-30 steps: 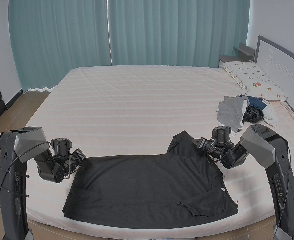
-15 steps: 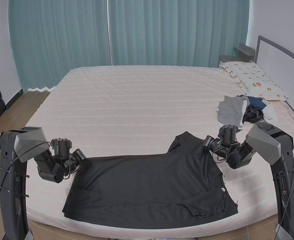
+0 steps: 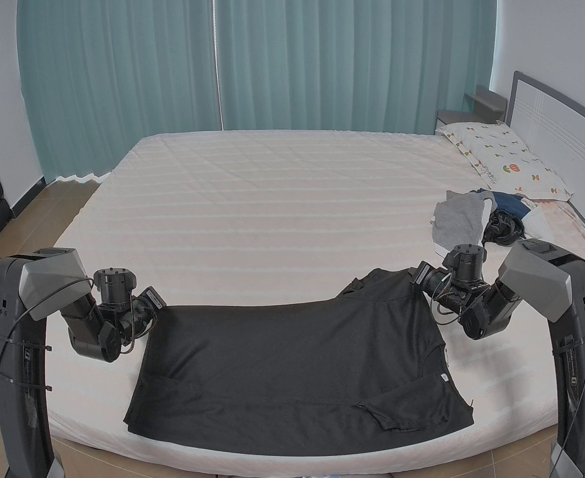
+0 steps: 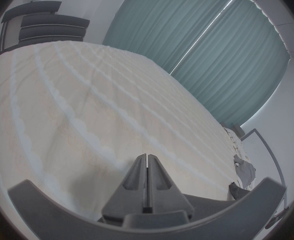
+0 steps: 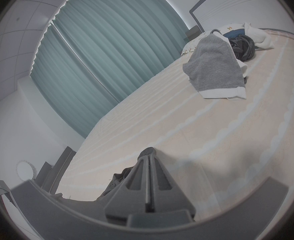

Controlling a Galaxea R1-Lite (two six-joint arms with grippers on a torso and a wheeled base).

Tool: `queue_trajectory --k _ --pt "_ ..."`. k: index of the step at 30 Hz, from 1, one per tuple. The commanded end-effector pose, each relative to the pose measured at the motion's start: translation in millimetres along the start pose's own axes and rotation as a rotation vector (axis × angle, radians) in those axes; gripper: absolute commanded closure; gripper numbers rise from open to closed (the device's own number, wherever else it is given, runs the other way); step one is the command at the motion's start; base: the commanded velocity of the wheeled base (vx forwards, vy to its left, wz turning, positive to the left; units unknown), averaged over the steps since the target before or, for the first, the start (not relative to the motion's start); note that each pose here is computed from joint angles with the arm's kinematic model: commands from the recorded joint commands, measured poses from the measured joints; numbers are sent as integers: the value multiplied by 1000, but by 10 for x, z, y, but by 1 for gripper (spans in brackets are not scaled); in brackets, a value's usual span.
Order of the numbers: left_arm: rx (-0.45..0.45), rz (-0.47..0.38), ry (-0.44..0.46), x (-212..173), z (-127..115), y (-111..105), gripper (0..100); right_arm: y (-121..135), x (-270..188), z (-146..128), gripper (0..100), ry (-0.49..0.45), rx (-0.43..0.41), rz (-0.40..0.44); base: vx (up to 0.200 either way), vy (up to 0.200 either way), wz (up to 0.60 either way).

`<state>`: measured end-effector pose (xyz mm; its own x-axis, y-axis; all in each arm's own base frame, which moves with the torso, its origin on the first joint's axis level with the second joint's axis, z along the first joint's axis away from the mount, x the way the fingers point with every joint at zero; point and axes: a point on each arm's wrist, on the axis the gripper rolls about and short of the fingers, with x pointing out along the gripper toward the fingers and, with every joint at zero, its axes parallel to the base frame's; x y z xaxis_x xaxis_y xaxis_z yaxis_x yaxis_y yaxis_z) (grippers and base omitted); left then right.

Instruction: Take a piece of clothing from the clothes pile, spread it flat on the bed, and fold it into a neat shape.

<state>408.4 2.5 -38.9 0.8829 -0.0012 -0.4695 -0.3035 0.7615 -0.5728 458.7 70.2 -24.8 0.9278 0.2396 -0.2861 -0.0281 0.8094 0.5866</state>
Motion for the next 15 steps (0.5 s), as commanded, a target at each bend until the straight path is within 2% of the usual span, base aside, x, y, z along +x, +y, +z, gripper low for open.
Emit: queue_trajectory --k 1,4,11,15 --pt "-3 -6 -27 -63 46 31 100 3 -54 5 100 -6 0 3 0 0 0" --pt "2 -31 -58 -112 57 59 100 17 -79 8 100 -26 -3 19 0 0 0" --pt "2 -29 -63 -136 76 96 100 22 -160 82 100 -39 0 20 0 0 0" --pt "-4 -41 -50 -160 108 138 100 14 -258 121 100 -16 5 34 0 0 0"
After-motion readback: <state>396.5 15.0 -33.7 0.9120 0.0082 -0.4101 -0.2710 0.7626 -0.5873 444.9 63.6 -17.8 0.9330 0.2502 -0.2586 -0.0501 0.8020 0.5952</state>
